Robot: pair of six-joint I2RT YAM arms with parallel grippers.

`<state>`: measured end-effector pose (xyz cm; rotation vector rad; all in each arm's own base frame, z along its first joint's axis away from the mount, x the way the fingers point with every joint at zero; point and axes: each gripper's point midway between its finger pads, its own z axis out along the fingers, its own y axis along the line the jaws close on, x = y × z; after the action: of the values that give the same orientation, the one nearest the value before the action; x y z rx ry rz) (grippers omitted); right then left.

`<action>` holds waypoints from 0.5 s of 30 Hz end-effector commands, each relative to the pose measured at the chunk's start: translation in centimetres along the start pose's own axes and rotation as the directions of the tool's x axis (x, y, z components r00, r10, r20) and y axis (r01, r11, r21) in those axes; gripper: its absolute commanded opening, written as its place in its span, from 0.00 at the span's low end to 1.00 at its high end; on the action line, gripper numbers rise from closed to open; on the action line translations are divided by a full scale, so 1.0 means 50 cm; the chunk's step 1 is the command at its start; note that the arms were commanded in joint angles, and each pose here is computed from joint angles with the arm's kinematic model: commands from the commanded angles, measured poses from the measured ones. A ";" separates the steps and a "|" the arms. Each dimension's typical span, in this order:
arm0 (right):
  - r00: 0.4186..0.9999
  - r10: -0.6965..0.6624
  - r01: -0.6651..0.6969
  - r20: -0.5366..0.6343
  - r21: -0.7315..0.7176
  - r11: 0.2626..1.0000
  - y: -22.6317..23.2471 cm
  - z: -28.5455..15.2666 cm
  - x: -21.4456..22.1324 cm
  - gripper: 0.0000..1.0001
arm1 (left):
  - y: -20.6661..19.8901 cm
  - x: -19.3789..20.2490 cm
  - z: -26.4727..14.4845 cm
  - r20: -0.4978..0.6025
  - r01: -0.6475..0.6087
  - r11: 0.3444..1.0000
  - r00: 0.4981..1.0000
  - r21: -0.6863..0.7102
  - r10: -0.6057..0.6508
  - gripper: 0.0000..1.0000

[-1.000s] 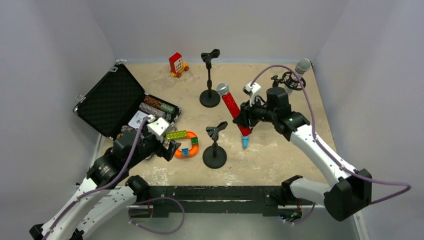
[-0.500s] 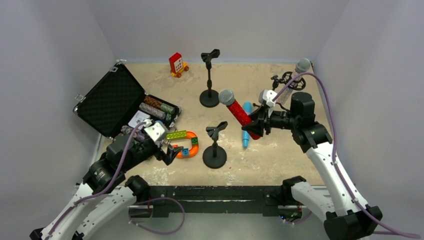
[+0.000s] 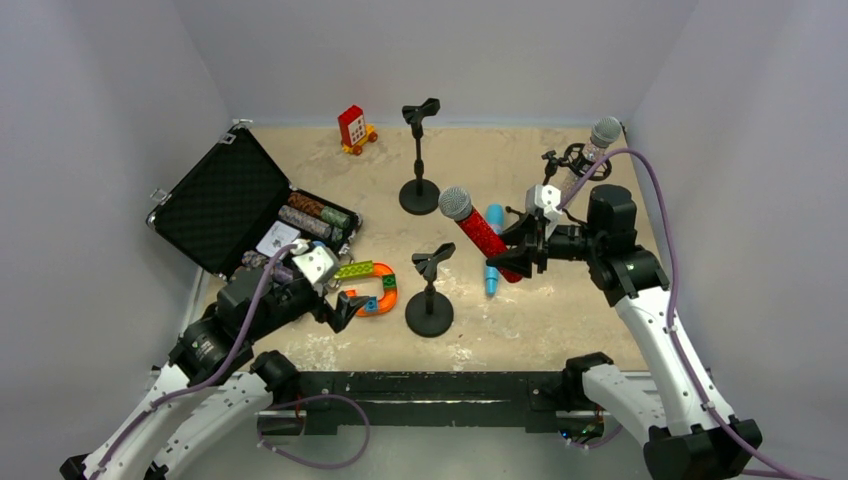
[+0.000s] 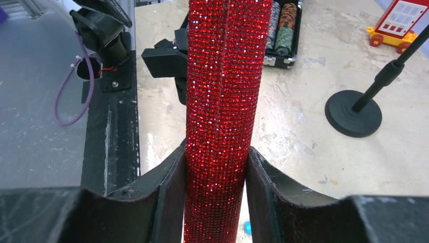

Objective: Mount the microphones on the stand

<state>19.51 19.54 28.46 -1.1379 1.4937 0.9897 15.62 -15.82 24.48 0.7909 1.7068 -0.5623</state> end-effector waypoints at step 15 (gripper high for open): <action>0.997 -0.068 0.071 0.044 -0.085 0.994 0.031 -0.004 -0.009 0.00 | -0.006 -0.013 0.010 0.022 -0.020 0.999 1.000 0.029 0.019 0.99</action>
<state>18.78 19.69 28.29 -1.1779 1.4532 1.0241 15.54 -16.09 24.20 0.8055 1.7150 -0.5743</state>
